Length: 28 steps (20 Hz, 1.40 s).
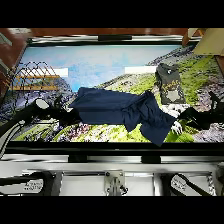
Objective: Fold the shirts.
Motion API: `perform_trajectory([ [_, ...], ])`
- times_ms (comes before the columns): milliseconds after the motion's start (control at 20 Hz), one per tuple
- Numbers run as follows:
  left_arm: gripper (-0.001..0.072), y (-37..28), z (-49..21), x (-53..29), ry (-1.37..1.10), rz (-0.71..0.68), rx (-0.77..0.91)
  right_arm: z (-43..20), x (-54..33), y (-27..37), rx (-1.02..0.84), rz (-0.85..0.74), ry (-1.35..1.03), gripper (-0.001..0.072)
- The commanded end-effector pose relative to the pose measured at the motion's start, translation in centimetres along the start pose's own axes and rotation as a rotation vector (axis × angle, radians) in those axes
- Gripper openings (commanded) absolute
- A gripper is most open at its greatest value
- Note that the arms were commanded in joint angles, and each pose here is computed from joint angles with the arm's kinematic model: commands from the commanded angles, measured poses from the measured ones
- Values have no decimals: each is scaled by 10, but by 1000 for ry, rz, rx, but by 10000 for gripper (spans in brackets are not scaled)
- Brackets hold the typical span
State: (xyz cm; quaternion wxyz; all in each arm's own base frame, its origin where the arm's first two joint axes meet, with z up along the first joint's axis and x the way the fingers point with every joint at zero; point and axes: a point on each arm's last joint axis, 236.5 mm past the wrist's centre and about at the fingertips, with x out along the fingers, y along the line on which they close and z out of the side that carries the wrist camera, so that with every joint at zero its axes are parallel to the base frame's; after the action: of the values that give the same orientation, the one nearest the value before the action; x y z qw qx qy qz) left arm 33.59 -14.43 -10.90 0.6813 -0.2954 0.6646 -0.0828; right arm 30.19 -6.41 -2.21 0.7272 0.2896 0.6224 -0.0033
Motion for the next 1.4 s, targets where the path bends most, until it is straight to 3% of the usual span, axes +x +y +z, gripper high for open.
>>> perform_trajectory([
  [0, 33, -6, 1, 4, -1, -11, 1, 0, 17, -13, 26, -14, 32, 668],
  [600, 34, -35, 7, -29, -59, -55, 149, 34, 99, -18, 276, 137, 39, 662],
  [650, 34, -35, 7, -29, -60, -55, 149, 40, 99, -17, 290, 148, 17, 618],
  [750, 34, -35, 7, -30, -61, -54, 184, 44, 99, -15, 306, 156, 2, 459],
  [850, 34, -37, 8, -32, -69, -56, 206, 39, 98, -11, 307, 173, 29, 141],
  [900, 34, -40, 9, -36, -80, -60, 232, 32, 97, -6, 295, 190, 58, 73],
  [1100, 32, -100, 38, -111, -298, -113, 509, 28, 42, 38, 26, 289, 64, 72],
  [1200, 32, -158, 50, -199, -524, -152, 675, 52, -24, 78, -156, 327, -94, 72],
  [1300, 32, -227, 41, -327, -851, -225, 807, 87, -123, 139, -265, 396, -416, 72],
  [1350, 32, -238, 36, -351, -912, -240, 827, 90, -138, 147, -279, 406, -461, 72],
])
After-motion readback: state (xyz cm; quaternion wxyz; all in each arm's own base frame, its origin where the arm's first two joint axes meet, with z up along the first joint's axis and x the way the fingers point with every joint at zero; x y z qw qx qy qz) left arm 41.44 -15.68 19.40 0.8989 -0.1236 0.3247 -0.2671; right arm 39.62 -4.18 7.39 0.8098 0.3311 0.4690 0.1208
